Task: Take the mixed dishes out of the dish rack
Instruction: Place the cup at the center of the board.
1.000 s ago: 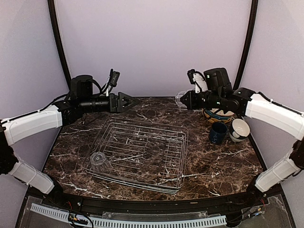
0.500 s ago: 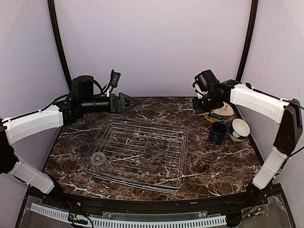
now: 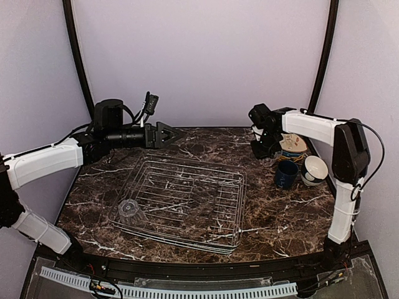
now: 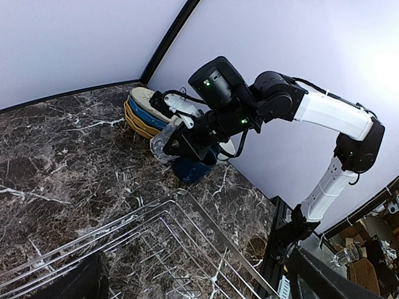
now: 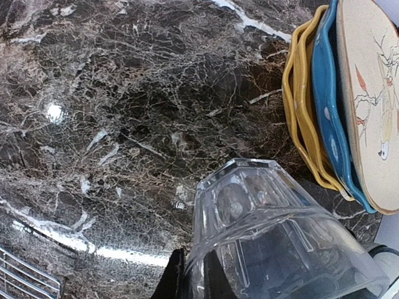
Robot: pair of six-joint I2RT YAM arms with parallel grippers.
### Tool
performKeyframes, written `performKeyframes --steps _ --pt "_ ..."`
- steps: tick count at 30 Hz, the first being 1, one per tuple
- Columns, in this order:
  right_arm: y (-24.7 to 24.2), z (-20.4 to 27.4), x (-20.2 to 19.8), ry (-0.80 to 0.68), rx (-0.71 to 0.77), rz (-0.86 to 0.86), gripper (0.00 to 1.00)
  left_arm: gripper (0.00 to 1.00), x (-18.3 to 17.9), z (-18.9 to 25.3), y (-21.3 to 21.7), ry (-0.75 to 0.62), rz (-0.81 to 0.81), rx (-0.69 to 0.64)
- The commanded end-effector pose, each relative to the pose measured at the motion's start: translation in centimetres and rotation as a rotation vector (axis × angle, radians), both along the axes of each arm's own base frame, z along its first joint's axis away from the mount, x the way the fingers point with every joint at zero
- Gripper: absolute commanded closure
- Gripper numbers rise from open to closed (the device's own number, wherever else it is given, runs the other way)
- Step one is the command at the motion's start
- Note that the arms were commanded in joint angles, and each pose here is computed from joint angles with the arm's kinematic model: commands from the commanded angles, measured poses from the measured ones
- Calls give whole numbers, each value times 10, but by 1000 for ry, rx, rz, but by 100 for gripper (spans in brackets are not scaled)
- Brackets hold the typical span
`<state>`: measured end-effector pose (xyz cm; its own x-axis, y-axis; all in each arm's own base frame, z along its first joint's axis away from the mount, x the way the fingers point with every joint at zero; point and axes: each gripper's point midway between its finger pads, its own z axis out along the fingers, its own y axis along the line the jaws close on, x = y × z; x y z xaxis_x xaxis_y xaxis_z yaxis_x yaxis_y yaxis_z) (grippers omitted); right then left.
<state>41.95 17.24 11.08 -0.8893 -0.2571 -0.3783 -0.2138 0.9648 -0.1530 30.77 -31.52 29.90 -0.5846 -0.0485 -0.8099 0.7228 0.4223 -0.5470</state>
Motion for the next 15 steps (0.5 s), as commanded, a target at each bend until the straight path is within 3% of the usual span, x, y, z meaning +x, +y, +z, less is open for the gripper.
performKeyframes --steps 1,8,15 --pt "-1 -6 6 40 1 8 100 1 -2 3 0 -5 -13 -4" --pt "-9 -23 1 95 -43 -8 100 1 -2 2 -1 2 -18 -5" --pt "-10 -34 -1 118 -46 -20 93 1 -1 -2 -2 12 -22 -3"
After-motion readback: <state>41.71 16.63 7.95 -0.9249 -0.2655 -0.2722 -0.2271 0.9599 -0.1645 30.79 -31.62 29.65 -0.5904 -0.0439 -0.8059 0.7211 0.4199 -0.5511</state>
